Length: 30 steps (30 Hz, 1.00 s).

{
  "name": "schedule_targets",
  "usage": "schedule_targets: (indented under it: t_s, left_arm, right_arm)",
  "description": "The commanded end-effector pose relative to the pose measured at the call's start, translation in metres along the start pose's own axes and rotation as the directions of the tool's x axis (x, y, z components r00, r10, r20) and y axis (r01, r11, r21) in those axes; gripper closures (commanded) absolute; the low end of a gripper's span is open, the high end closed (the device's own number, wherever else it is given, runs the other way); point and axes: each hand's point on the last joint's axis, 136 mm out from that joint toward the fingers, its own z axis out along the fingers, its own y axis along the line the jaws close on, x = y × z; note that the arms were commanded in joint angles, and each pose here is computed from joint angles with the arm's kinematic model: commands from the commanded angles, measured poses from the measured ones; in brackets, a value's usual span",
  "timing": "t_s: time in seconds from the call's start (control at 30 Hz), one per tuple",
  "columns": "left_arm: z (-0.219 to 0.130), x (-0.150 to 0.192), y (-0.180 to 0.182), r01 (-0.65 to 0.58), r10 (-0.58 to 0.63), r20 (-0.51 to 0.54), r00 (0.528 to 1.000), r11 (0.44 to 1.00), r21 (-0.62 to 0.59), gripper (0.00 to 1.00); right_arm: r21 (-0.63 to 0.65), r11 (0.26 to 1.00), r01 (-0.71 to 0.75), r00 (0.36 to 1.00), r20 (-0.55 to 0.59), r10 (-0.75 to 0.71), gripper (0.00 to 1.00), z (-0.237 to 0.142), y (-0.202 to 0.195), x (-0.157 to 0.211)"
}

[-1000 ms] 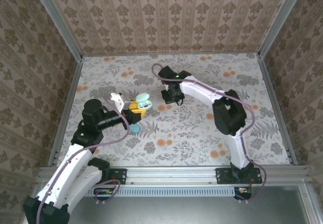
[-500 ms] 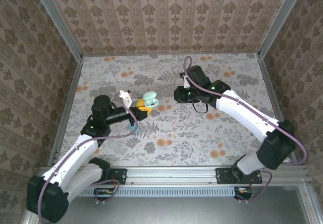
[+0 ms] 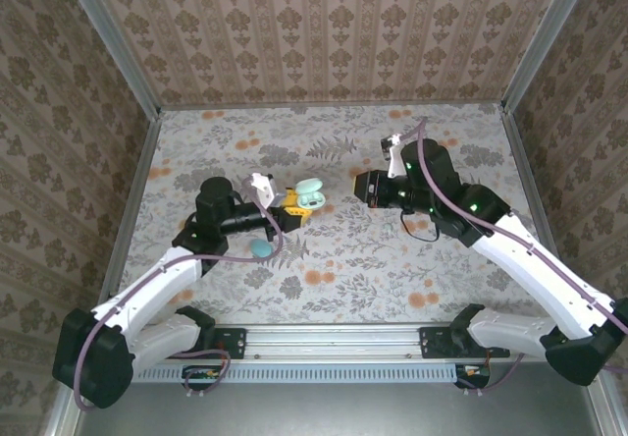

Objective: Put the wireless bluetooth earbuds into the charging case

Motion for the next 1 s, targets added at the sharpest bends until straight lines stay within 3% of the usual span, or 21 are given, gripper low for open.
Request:
schedule_targets:
  t_s: [0.0, 0.47, 0.97]
  left_arm:
    - [0.002, -0.023, -0.004, -0.096, 0.094, 0.064, 0.993, 0.995, 0.016, 0.93]
    - [-0.003, -0.017, -0.012, -0.119, 0.118, 0.066, 0.991, 0.993, 0.004, 0.94]
    - [-0.004, -0.012, -0.013, -0.108, 0.108, 0.059, 0.992, 0.994, -0.010, 0.95]
  right_arm:
    - [-0.043, 0.999, -0.018, 1.000, -0.013, 0.017, 0.82, 0.000, 0.012, 0.007]
    - [-0.189, 0.982, 0.027, 0.999, -0.017, -0.030, 0.82, 0.012, 0.068, 0.011]
    - [-0.178, 0.978, 0.105, 0.992, -0.049, -0.115, 0.82, 0.047, 0.090, 0.022]
